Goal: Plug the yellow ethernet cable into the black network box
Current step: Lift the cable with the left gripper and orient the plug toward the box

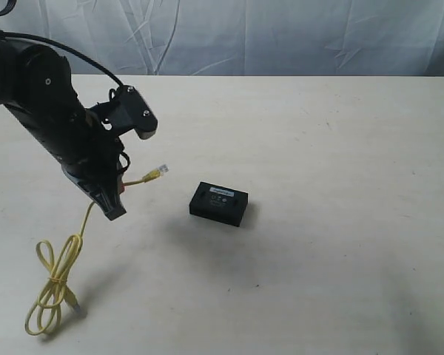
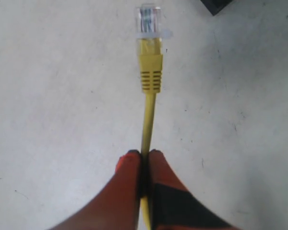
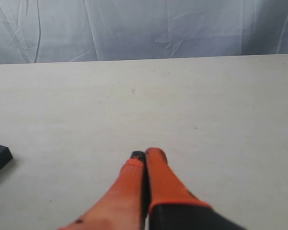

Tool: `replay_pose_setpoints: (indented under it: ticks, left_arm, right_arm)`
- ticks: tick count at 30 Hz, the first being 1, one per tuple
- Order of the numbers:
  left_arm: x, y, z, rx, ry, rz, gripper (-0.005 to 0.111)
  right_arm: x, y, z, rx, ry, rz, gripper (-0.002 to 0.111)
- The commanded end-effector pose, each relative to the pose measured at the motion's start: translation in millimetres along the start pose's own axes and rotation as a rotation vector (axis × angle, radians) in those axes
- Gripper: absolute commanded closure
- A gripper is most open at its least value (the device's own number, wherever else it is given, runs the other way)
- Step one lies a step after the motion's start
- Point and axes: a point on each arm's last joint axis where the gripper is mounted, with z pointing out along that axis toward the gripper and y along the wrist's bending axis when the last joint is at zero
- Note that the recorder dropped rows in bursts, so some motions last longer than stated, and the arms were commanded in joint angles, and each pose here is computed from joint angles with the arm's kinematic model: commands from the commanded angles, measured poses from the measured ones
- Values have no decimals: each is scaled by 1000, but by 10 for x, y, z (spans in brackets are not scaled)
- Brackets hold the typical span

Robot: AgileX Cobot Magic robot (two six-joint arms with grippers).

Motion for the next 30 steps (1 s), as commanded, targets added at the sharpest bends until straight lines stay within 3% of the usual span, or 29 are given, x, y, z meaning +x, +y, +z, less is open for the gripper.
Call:
replay_pose_setpoints:
  ticks: [1,9,18,24,30]
  left_arm:
    - [-39,14,-49,-18,-43,-17,107]
    - [-68,36,-51,-41,-76,-17,107]
    - [-70,37,-51,-42,-77,-17,107]
    - [-70,37,-51,-42,-77,-17,107]
    - [-72,38,-52,-43,-79,-17,107]
  right_arm:
    - [-109,-4,-10,4,-126,-10,108]
    - [-521,-19,-170,24,-617,-9,108]
    - [-663,-25,-295,33,-825,-9,108]
    - [-667,-25,-299,33,-831,-9,108]
    - [-828,-1,-231,23,-447,-60,108]
